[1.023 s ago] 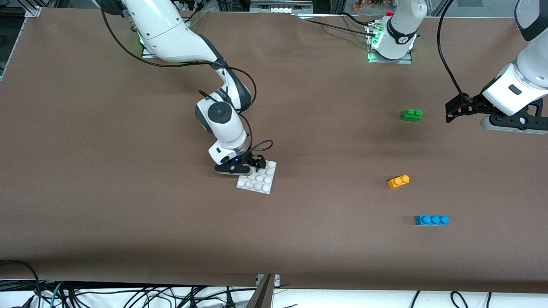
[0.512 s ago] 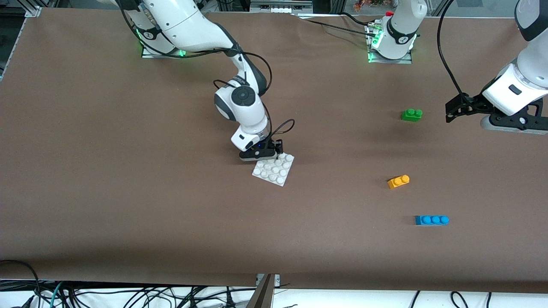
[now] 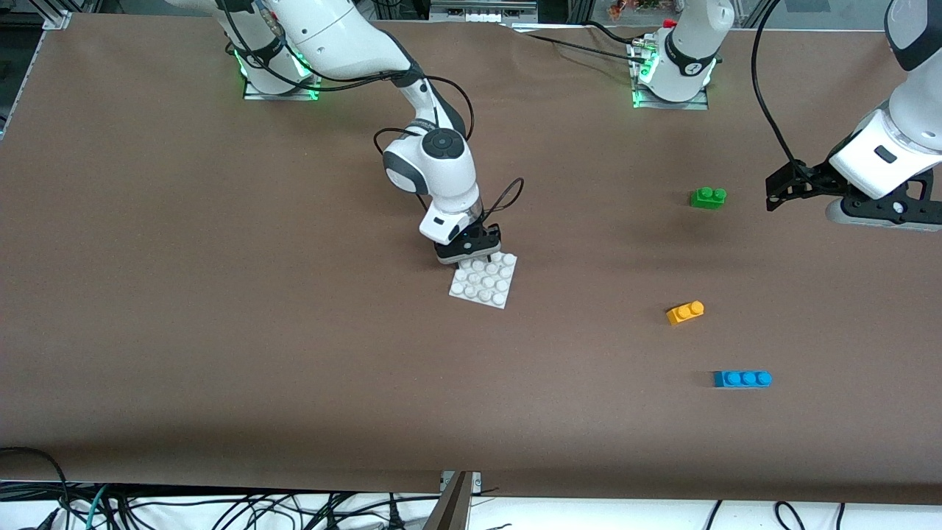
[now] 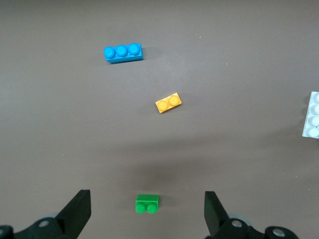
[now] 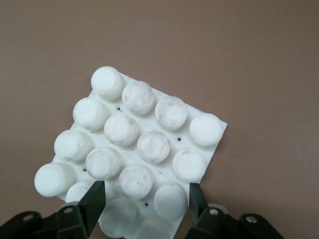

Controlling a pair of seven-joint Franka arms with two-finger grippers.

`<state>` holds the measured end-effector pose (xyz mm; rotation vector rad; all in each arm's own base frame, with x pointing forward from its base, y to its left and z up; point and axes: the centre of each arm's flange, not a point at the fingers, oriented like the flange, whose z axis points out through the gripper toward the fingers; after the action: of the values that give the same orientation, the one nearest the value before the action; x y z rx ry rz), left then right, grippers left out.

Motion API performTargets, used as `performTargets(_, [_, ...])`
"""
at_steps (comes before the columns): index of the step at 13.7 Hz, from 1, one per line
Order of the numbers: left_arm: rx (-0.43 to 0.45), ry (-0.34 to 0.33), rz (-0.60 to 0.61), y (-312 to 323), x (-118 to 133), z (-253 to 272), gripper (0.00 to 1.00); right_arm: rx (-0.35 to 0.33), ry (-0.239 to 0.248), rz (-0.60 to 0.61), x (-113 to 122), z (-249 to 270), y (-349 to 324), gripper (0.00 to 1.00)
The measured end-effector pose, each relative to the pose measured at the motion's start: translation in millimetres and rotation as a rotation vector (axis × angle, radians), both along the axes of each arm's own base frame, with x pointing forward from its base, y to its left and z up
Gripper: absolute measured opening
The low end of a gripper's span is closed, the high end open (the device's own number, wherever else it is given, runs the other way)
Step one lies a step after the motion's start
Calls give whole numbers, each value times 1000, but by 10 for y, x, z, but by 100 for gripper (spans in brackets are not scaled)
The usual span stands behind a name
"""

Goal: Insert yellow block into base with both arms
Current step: 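Slide the base plate with the right gripper toward the table middle, then release the base plate and withdraw the right gripper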

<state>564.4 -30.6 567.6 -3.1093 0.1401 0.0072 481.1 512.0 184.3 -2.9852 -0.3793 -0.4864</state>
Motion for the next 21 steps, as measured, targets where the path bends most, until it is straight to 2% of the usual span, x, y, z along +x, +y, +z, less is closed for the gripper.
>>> performTargets(4, [0,0,0,0,0,0,100,-54,-63,123,-257,6,234,78])
performTargets(8, [0,0,0,0,0,0,100,-47,-79,198,-634,42,598,78])
performTargets(12, [0,0,0,0,0,0,100,-61,-100,231,-788,53,738,78])
performTargets(13, [0,0,0,0,0,0,100,-85,-106,220,-726,72,706,79])
performTargets(15, [0,0,0,0,0,0,100,-162,-89,157,-359,289,521,81])
performTargets(16, [0,0,0,1,0,0,100,-183,-45,122,-94,542,382,85])
performTargets(17, [0,0,0,0,0,0,100,-183,15,97,185,869,207,85])
performTargets(19, [0,0,0,-1,0,1,100,-174,140,58,731,1513,-337,94])
performTargets(20, [0,0,-1,-4,0,1,100,-168,184,26,1018,1756,-725,94])
performTargets(21, [0,2,-3,-18,-2,-2,100,-157,209,-7,1297,1952,-1157,99])
